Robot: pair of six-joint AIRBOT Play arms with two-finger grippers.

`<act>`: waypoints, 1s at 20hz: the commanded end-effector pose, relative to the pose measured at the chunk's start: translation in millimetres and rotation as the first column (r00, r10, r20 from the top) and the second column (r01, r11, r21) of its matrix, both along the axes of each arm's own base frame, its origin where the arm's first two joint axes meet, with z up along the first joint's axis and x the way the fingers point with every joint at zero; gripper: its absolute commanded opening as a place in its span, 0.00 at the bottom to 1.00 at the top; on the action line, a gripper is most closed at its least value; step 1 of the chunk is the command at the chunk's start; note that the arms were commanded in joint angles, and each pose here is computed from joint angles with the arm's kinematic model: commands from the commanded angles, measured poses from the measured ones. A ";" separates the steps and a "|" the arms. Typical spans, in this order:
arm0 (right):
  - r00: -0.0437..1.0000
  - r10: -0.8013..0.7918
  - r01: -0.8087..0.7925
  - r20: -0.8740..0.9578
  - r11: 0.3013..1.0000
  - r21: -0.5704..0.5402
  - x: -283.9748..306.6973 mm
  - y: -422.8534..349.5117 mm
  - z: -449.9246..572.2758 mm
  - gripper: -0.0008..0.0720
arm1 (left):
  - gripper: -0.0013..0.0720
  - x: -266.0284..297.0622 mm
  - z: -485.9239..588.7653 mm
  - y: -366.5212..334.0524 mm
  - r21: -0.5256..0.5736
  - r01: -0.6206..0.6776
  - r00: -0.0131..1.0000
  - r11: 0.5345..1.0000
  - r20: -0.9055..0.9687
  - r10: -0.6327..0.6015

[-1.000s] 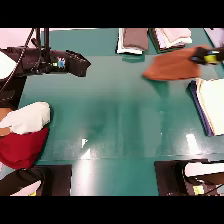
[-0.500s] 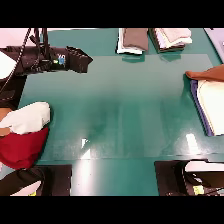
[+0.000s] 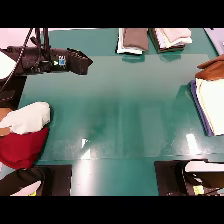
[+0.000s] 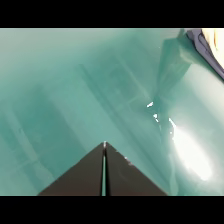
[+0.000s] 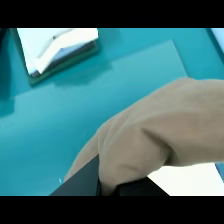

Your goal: Fold the shirts.

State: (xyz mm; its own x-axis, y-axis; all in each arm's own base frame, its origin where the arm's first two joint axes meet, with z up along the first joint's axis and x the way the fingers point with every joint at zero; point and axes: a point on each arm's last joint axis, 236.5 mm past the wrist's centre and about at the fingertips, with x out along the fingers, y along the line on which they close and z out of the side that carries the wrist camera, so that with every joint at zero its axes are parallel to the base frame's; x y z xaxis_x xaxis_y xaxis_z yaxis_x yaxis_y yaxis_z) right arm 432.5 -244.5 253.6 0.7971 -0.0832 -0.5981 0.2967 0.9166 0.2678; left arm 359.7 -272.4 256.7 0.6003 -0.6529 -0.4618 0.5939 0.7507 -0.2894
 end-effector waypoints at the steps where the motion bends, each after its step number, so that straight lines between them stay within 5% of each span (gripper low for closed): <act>1: 0.996 0.013 -0.010 -0.087 0.999 0.035 -27.7 0.0 -8.0 0.04 | 0.05 -1.7 -2.9 0.0 0.009 0.006 1.000 1.000 -0.009 -0.006; 13: 0.866 -0.169 0.270 -0.471 0.950 0.157 -187.4 -36.3 -147.5 0.04 | 0.05 -2.3 -4.0 0.1 0.013 0.008 1.000 1.000 -0.012 -0.008; 14: 0.848 -0.187 0.300 -0.495 0.940 0.159 -201.7 -37.0 -155.2 0.09 | 0.05 -2.4 -4.1 0.1 0.013 0.008 1.000 1.000 -0.012 -0.008; 17: 0.819 -0.252 0.392 -0.515 0.902 0.183 -233.8 -38.2 -170.0 0.82 | 0.05 -2.3 -4.0 0.1 0.017 0.011 1.000 1.000 -0.008 -0.011; 20: 0.824 -0.320 0.440 -0.467 0.881 0.173 -241.0 -41.8 -158.0 0.87 | 0.05 -2.3 -4.0 0.1 0.017 0.011 1.000 1.000 -0.007 -0.011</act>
